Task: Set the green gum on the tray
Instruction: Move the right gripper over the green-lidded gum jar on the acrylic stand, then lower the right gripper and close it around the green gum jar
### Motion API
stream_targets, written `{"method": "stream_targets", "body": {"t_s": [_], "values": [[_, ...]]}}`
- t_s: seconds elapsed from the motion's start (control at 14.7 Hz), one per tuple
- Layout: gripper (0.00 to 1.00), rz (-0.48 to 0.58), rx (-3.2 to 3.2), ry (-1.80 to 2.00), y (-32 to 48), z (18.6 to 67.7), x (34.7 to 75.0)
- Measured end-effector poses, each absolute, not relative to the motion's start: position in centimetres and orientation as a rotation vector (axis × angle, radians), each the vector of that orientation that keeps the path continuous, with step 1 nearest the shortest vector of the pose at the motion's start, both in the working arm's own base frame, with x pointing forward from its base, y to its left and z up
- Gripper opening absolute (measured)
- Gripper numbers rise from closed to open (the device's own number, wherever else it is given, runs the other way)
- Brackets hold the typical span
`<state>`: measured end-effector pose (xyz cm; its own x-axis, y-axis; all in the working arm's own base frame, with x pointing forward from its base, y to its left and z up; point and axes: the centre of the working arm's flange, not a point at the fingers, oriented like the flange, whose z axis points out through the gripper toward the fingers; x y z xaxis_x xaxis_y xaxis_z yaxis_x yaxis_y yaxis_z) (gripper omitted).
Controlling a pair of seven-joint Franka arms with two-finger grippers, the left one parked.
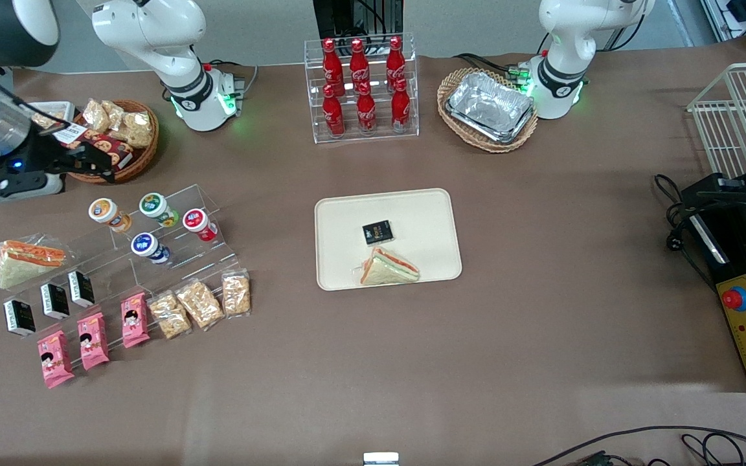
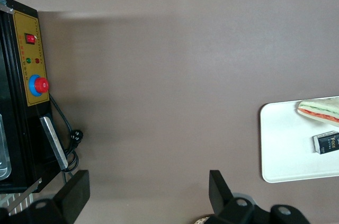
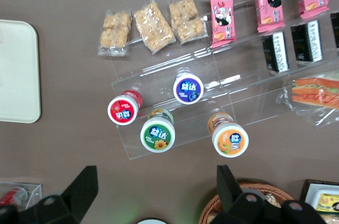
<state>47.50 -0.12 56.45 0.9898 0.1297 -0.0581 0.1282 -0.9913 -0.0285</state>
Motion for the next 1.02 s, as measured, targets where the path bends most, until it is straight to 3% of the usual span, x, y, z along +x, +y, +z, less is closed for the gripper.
{"method": "stream_targets", "body": {"t_s": [0.48,1.02], "values": [[1.00,0.067,-3.110,-0.215,0.4,48.5,44.7],[1.00,0.053,-3.111,-0.233,1.0,43.3,44.1]]}}
